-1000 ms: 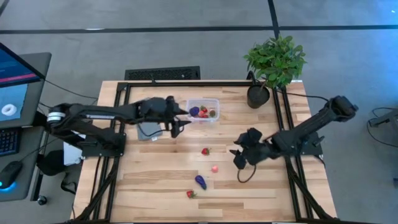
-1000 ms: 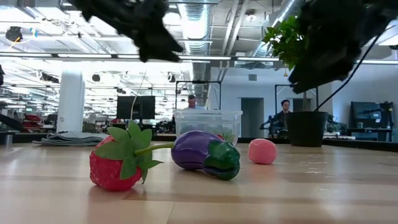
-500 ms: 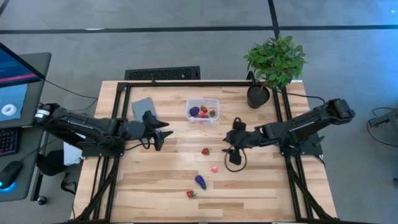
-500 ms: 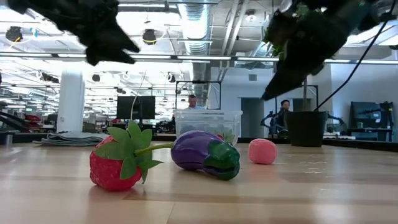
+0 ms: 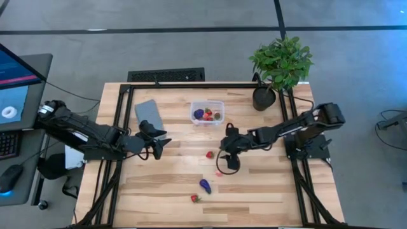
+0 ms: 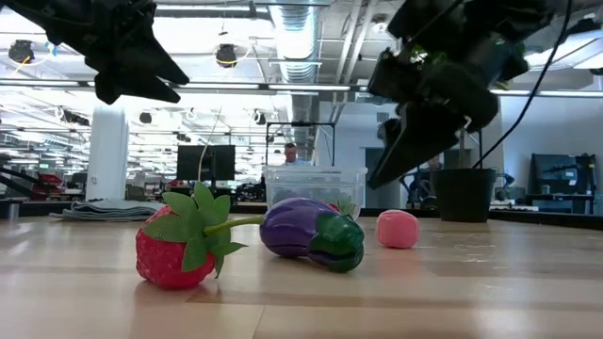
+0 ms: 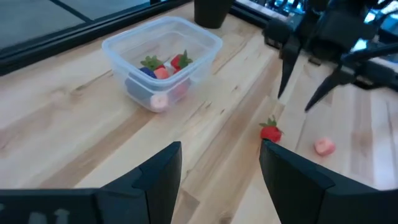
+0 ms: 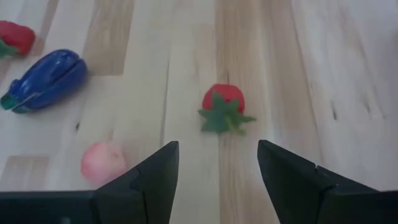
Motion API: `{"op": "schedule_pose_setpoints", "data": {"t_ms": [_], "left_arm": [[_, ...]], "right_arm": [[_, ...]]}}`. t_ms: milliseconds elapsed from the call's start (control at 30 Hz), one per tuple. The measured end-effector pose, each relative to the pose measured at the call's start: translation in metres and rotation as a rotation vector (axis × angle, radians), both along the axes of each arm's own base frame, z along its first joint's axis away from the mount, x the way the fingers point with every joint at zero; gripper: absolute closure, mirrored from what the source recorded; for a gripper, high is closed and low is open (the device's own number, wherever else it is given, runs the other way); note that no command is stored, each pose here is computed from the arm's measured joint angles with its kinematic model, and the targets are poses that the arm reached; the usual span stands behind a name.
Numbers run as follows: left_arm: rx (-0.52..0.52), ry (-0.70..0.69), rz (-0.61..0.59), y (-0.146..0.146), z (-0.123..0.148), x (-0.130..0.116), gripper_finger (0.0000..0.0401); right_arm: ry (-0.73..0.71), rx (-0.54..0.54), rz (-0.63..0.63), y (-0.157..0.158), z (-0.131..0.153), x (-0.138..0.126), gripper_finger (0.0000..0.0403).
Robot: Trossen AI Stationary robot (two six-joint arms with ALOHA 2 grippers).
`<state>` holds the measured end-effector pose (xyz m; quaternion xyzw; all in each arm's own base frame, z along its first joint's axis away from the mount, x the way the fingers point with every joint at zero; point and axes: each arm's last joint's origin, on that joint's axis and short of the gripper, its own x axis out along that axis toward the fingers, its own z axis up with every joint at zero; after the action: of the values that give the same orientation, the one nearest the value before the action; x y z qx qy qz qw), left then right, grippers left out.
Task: Pick and placing Produce into tupperware
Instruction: Put the strawberry into the transparent bin
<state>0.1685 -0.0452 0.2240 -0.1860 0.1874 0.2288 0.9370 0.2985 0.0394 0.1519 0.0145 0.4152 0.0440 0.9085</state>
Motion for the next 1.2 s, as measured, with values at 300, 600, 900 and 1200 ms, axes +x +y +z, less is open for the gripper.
{"op": "schedule_pose_setpoints", "data": {"t_ms": [300, 600, 900, 1200], "left_arm": [[-0.02, -0.005, 0.016, -0.001, -0.001, -0.001, 0.0196], [-0.024, 0.004, 0.021, -0.001, -0.002, -0.002, 0.0196], [-0.02, 0.013, 0.022, 0.0, -0.002, -0.002, 0.0196], [-0.017, 0.017, 0.024, 0.0, -0.003, -0.002, 0.0196]], "right_arm": [[0.016, -0.001, 0.023, -0.004, -0.012, 0.025, 0.0163], [0.032, 0.005, 0.033, -0.006, -0.02, 0.037, 0.0163], [-0.005, 0.016, 0.052, -0.008, -0.018, 0.041, 0.0163], [-0.007, 0.029, 0.058, -0.013, -0.018, 0.041, 0.0163]]}}
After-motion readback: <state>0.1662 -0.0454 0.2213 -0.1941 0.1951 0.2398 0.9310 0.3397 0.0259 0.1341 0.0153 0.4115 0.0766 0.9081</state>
